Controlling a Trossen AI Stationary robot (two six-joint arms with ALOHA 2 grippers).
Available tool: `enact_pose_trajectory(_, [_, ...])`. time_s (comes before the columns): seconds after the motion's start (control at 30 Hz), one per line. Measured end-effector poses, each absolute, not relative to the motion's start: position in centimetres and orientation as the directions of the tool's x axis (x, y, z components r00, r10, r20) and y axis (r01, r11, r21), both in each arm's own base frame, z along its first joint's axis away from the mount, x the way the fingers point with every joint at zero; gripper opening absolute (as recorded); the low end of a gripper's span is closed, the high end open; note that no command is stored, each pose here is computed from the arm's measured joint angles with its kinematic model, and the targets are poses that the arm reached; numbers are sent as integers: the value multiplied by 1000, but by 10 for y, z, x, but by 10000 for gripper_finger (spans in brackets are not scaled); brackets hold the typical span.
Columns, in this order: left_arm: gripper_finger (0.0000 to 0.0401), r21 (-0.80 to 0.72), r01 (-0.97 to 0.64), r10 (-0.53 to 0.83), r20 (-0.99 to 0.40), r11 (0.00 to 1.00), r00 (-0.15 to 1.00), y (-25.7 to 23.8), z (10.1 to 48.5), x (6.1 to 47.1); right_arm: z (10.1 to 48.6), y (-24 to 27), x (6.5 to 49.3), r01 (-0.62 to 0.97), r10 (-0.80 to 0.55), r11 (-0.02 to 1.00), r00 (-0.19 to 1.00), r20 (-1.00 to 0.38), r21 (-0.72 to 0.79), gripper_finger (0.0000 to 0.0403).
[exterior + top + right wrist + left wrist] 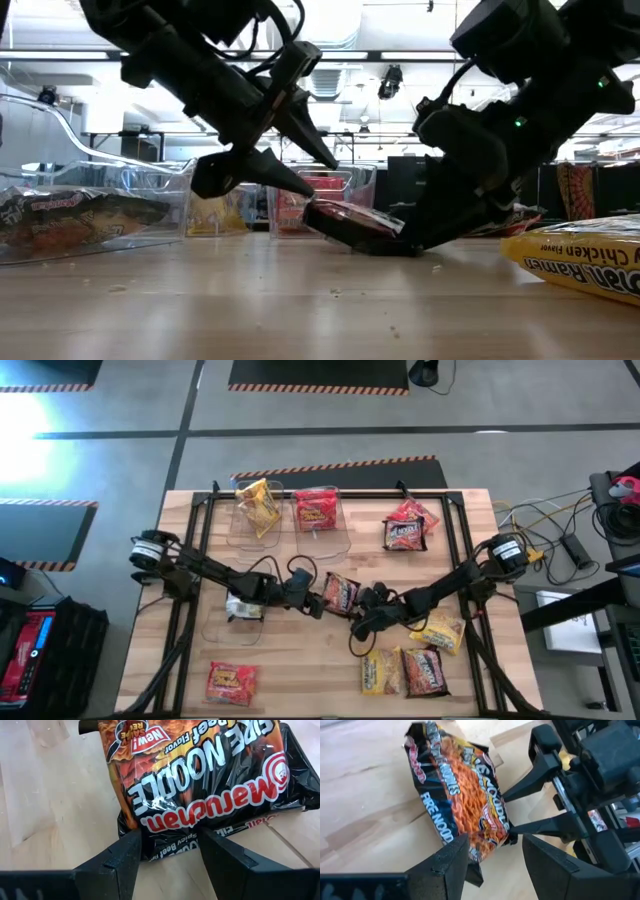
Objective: Sort Maruchan noodles
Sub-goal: Put the black noodle pack into the bottom transparent bin
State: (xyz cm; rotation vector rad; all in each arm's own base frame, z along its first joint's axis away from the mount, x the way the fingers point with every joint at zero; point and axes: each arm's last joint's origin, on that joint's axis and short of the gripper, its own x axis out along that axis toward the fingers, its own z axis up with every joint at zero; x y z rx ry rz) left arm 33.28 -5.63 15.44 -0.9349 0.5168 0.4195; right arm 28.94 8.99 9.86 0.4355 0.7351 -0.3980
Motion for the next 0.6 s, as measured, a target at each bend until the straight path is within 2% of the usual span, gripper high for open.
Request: enact_pose_trajectory(0.6, [169,-583,-621,170,-643,523,747,-40,148,331,97,90,289,475,-195,854,672,-715,213,192])
